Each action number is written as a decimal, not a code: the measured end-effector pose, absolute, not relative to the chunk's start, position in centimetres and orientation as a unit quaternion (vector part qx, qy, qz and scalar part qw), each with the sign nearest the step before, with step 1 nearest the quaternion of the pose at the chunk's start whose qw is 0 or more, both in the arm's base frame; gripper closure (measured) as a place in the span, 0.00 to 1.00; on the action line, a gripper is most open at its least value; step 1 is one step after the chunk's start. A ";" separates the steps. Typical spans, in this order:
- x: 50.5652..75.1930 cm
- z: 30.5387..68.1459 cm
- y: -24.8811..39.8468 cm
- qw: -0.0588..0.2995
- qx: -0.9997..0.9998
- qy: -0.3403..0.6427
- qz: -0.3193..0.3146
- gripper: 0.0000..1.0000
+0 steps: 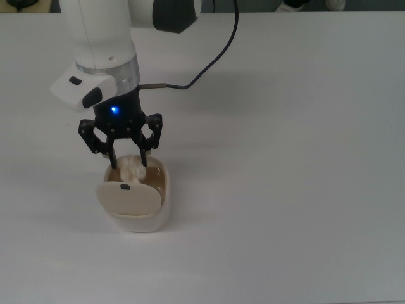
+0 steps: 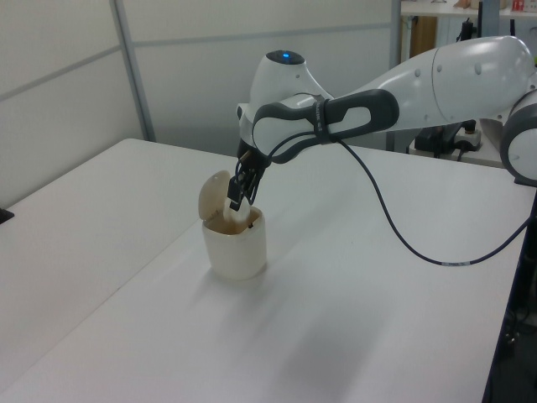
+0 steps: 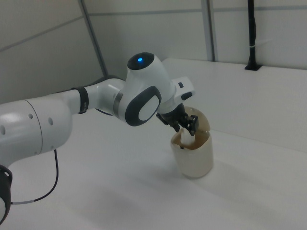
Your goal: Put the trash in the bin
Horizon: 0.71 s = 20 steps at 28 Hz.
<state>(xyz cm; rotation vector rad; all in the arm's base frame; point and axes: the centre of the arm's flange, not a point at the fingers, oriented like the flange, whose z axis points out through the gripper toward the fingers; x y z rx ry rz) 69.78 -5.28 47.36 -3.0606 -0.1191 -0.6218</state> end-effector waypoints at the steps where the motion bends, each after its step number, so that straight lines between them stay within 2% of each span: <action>1: 69.9 47.2 -5.2 0.008 -0.979 -0.036 -0.200 0.39; 2: 70.0 46.9 -5.1 0.009 -0.979 -0.032 -0.200 0.32; 4: 70.1 46.7 -5.0 0.010 -0.979 -0.031 -0.200 0.26; 8: 70.2 47.0 -4.9 0.011 -0.979 -0.027 -0.203 0.07; 11: 70.1 48.0 -4.9 0.012 -0.978 -0.023 -0.205 0.00; 16: 68.3 51.6 -5.1 0.019 -0.985 -0.010 -0.172 0.00; 20: 65.3 55.3 -5.9 0.007 -0.992 0.015 -0.128 0.00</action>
